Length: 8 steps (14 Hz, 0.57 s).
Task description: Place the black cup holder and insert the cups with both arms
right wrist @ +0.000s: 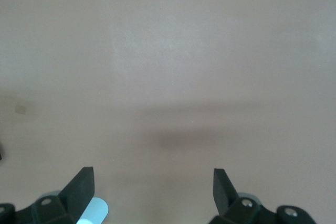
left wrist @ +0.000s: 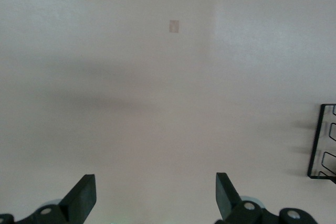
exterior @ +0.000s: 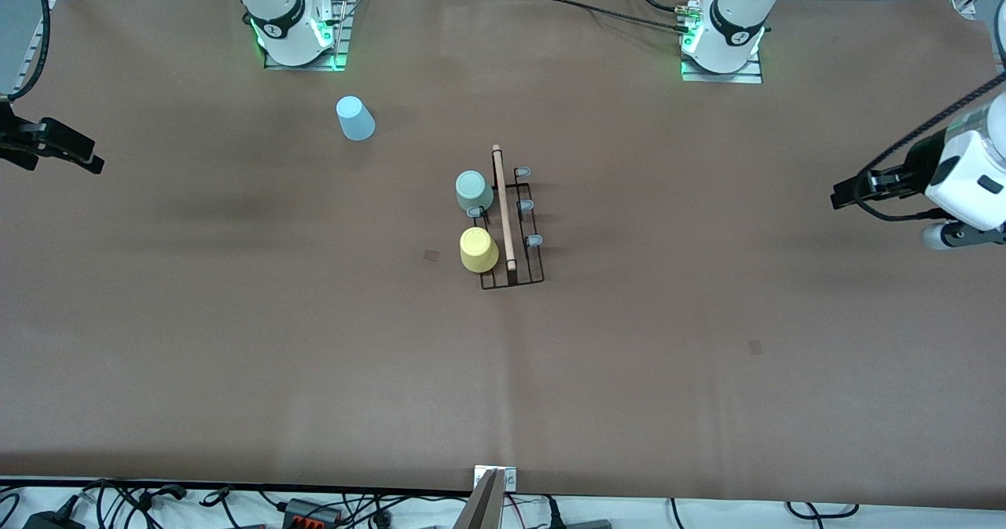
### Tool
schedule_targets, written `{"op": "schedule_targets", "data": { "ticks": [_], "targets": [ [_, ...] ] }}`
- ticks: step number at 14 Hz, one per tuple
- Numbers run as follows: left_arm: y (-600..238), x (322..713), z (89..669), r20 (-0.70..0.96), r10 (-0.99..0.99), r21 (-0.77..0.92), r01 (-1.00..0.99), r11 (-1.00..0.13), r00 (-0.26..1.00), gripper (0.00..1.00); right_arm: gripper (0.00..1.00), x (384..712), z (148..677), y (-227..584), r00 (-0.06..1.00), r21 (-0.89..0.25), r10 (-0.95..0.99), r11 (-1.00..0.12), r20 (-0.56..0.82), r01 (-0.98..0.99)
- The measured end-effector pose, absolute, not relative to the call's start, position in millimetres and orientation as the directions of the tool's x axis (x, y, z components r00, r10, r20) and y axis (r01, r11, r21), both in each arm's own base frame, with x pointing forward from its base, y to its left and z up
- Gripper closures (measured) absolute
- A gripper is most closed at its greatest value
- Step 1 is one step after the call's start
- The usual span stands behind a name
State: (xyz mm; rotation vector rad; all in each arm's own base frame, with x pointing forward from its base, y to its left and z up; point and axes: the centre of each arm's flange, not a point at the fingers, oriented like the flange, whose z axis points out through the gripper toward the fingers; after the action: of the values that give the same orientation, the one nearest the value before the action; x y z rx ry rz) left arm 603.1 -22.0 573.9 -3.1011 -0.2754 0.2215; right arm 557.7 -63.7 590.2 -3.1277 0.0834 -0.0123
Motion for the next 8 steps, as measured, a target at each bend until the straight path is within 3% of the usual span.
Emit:
{"op": "schedule_targets", "data": {
  "ticks": [8],
  "targets": [
    [-19.5, 601.4, 567.4, -0.150, 0.185, -0.043, 0.180, -0.983, 0.971, 0.00, 0.00, 555.6, 587.6, -62.0, 0.999, -0.014, -0.049, -0.999, -0.015, -0.050]
  ]
}}
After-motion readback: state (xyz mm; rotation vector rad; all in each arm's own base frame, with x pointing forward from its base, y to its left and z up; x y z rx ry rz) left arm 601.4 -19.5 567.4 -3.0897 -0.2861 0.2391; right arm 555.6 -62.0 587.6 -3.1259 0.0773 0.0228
